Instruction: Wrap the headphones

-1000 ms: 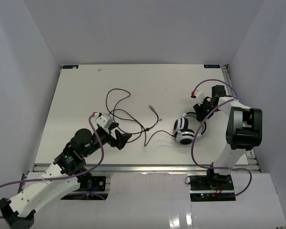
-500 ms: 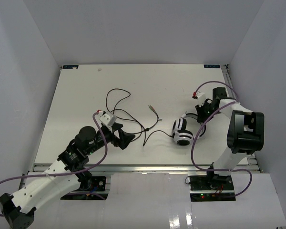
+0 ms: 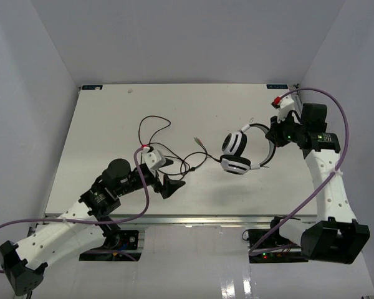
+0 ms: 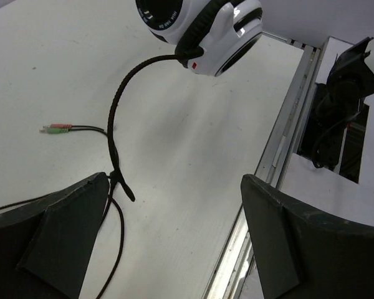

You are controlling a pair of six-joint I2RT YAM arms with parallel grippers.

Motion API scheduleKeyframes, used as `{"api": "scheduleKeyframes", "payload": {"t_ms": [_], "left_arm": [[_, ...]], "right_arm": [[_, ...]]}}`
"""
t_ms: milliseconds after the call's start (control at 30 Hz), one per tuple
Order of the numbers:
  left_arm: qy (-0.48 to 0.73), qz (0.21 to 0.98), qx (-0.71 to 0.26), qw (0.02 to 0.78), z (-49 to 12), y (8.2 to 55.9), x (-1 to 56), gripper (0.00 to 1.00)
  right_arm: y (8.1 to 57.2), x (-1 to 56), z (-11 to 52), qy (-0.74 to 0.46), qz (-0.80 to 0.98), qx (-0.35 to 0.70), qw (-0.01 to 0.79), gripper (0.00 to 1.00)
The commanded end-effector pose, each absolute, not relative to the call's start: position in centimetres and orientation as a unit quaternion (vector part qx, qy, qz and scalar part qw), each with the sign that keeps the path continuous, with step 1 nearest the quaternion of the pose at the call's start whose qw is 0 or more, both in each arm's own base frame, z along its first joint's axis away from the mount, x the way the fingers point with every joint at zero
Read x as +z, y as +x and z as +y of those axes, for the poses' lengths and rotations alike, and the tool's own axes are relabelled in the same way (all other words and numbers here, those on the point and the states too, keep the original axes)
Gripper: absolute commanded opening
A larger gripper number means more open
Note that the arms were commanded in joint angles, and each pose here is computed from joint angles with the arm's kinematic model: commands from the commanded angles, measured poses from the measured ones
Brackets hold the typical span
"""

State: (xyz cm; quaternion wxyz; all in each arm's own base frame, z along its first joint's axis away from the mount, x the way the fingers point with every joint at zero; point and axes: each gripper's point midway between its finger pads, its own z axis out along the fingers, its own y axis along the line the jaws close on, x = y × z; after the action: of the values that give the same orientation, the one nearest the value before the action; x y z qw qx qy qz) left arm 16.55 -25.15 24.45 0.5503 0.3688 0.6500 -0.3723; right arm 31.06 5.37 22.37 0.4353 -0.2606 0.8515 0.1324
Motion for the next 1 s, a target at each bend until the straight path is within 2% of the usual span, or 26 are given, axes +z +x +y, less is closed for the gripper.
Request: {"api": "scheduleKeyframes", "payload": {"t_ms": [0, 233, 333, 467, 667, 733, 967], "left_arm": [[0.429, 0.597, -0.334, 0.59, -26.3, 16.6, 26.3, 0.98], [0.471, 0.569, -0.263, 0.621, -27.6, 18.1, 24.9, 0.98], [0.465, 0.579, -0.202, 0.638, -26.8, 20.1, 23.0, 0.98], [0.409, 0.59, -0.128, 0.685, -24.3, 22.7, 20.0, 0.98], [0.34, 0.609, -0.101, 0.709, -22.7, 24.3, 18.5, 0.98], [0.324, 0.611, -0.108, 0.714, -22.6, 24.6, 18.4, 0.98], [0.317, 0.595, -0.239, 0.698, -26.2, 23.5, 18.1, 0.98]], "right_arm": [[30.6, 27.7, 6.1, -0.252, 0.826, 0.129, 0.488, 0.08], [30.3, 30.9, 7.3, -0.261, 0.809, 0.158, 0.503, 0.08], [30.1, 31.9, 7.9, -0.262, 0.8, 0.173, 0.512, 0.08], [29.7, 33.1, 8.4, -0.264, 0.793, 0.185, 0.517, 0.08], [29.3, 35.0, 8.7, -0.271, 0.783, 0.19, 0.526, 0.08], [29.1, 35.4, 9.0, -0.273, 0.779, 0.198, 0.528, 0.08], [28.7, 35.7, 9.9, -0.272, 0.774, 0.229, 0.524, 0.08]]}}
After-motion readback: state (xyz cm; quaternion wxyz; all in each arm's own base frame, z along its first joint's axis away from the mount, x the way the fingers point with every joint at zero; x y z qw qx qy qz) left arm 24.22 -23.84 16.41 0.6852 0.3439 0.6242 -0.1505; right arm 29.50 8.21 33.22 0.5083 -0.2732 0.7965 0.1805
